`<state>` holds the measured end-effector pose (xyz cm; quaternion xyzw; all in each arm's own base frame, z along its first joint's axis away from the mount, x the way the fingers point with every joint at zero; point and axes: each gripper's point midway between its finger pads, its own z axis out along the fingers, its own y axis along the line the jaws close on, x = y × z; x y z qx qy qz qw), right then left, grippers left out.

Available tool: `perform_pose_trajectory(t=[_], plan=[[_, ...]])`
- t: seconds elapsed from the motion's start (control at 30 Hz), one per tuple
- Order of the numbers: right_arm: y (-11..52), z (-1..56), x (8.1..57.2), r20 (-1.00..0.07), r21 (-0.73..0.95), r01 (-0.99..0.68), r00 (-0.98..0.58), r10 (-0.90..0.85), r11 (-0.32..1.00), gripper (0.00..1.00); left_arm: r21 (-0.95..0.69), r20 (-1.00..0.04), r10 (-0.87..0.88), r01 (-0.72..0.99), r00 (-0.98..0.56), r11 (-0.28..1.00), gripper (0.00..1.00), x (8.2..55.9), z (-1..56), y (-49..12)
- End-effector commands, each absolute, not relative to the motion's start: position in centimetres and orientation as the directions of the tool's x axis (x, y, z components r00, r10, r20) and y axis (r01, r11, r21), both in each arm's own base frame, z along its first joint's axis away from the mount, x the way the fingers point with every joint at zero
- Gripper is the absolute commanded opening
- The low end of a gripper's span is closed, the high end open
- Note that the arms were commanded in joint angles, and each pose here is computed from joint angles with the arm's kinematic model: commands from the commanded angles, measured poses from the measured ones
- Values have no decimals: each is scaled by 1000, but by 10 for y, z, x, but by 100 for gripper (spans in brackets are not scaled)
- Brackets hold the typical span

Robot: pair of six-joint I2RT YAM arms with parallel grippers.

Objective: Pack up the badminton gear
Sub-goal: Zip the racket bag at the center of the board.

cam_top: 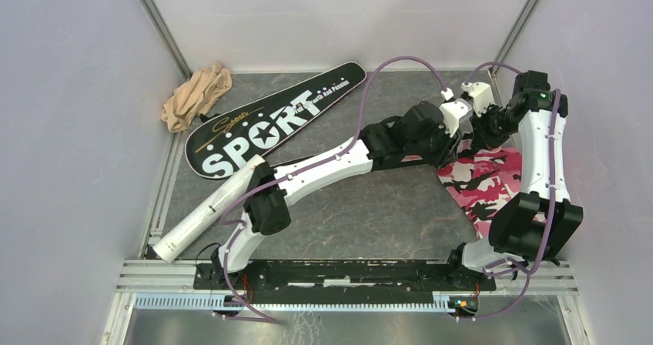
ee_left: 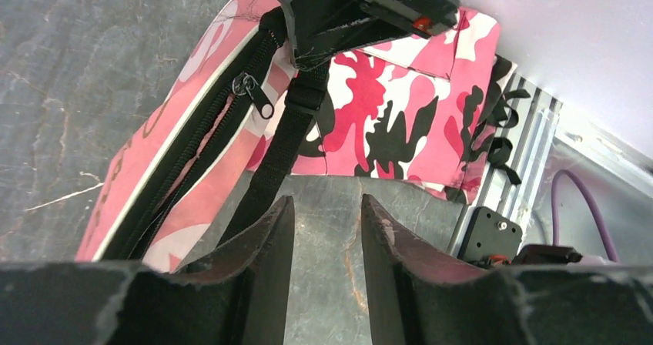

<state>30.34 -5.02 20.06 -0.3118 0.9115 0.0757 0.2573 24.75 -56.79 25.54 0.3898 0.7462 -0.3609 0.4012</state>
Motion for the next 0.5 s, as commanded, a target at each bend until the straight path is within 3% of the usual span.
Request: perform_pose_trajectory(t=[0.0,0.47], plan=[[-23,215,300,-602,86,-591,-672,-431,802,0,-320,-895,132,820,-426,474,42,261,285,-587],[-21,215,298,-611,87,-604,-661,-437,792,0,-400,-873,30,751,-486,526,47,294,265,-606]])
